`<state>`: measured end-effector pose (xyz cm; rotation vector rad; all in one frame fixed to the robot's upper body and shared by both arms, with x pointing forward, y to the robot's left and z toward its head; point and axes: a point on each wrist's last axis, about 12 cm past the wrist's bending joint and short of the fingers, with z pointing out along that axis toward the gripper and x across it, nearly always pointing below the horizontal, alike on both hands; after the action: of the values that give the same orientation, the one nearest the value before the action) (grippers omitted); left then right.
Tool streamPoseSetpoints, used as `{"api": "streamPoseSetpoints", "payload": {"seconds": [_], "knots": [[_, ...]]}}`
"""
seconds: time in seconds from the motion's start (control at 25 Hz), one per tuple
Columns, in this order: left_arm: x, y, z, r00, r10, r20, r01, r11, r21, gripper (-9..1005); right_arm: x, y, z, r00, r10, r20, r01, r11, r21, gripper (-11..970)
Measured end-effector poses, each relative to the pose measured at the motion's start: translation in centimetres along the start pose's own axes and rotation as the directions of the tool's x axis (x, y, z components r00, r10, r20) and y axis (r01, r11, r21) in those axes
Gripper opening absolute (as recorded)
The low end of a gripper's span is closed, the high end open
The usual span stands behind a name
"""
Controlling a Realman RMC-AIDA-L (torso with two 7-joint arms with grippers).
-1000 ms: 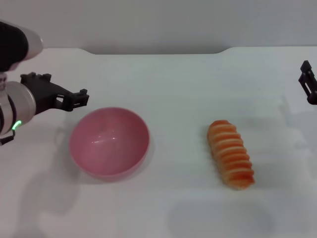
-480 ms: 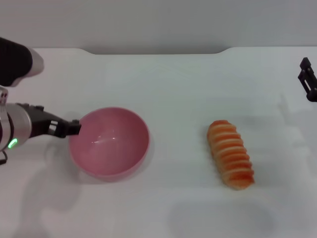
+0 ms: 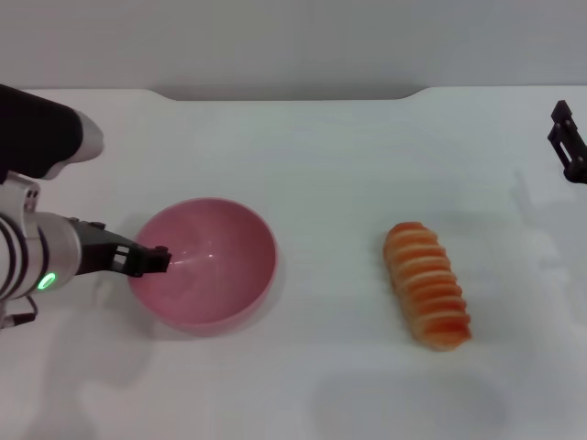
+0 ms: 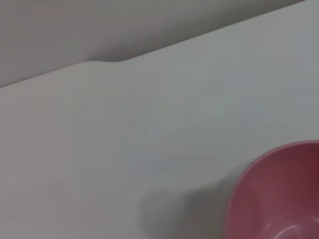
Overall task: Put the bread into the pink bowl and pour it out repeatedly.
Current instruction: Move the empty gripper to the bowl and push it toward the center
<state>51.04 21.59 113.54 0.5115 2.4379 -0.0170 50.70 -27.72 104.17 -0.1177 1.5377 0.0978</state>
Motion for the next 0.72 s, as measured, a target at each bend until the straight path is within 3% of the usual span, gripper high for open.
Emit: {"api": "streamPoseSetpoints", "payload": {"seconds": [0.72], "knots": [[-0.48, -0.28, 1.04, 1.0, 0.016, -0.01, -0.016, 1.0, 0.015, 856, -0.13, 0.08, 0.04, 1.0, 0.004, -0.002, -0.004, 1.0, 0.0, 641]]}}
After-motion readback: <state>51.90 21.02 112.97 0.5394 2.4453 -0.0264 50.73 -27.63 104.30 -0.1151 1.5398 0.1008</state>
